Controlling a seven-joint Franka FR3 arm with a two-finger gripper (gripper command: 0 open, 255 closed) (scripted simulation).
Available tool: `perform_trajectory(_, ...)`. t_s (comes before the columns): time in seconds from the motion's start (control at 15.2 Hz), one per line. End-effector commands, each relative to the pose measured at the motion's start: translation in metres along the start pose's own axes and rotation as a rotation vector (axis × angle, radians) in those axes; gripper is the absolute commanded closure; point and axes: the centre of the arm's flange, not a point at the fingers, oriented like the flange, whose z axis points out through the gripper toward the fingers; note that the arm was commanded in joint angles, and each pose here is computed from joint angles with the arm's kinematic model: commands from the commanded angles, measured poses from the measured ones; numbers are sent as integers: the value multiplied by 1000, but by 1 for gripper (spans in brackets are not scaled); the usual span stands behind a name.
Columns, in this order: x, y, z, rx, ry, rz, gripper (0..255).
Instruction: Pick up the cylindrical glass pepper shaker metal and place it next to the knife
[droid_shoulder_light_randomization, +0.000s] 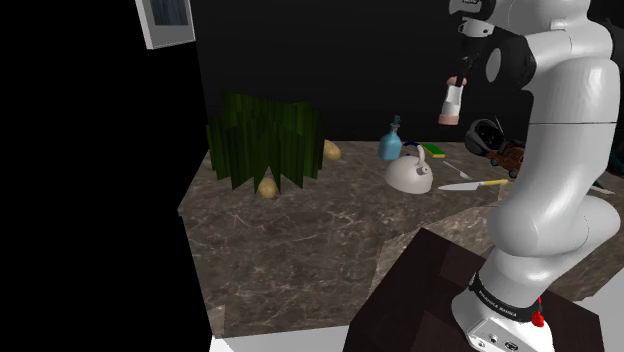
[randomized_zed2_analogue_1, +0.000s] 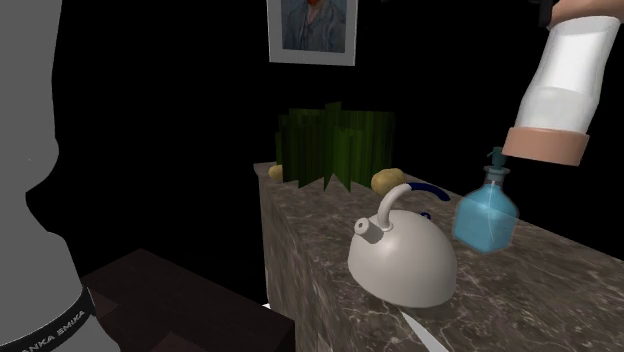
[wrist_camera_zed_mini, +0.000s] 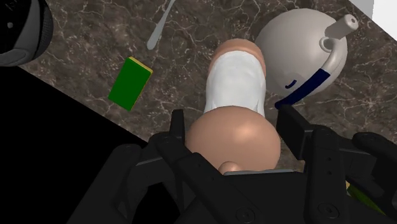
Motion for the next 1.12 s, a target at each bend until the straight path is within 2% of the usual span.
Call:
perform_trajectory(0.0, -1, 1, 10, -1, 1, -1, 255)
perform_trajectory(1.06, 0, -11, 93, -1, 1, -1, 255)
